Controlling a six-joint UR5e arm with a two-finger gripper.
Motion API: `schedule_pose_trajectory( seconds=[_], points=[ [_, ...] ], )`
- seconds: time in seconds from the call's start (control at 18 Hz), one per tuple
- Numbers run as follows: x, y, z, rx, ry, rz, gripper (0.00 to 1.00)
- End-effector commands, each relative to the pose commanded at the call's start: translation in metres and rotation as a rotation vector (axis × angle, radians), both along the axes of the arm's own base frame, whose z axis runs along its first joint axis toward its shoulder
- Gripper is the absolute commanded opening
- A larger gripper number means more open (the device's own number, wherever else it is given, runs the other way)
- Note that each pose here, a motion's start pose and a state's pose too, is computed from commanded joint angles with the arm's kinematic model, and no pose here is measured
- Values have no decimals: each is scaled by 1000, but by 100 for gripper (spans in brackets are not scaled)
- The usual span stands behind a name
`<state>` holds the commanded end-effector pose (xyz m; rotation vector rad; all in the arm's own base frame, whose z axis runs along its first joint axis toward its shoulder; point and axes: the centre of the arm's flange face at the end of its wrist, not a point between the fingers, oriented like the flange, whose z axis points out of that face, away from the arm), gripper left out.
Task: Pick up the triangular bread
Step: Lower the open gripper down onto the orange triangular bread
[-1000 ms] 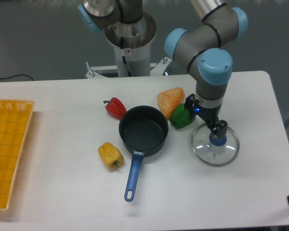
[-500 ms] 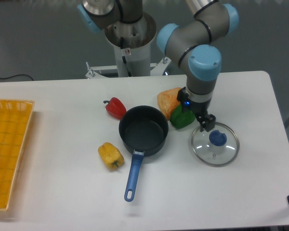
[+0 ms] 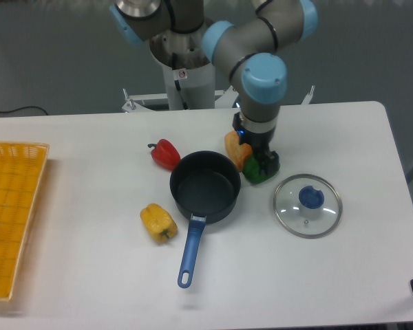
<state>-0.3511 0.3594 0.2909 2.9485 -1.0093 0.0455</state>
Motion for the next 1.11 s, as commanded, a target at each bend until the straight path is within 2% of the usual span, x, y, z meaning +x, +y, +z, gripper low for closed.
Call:
schedule_pose_trajectory(
  seconds=[0.22,0.33,0.56,0.67,0.83,1.11],
  points=[
    [15,-14,-9,-45,-22,-170,100],
    [15,-20,-11,-106,-25,-223,100],
    [11,-29,-17,-121,-63,-344,100],
    [3,-37,-20,-115,-74,-364,100],
    [0,-34,-31,-122,-97,-374,100],
    [-6,-36,-27,-119,-87,-367,100]
  ],
)
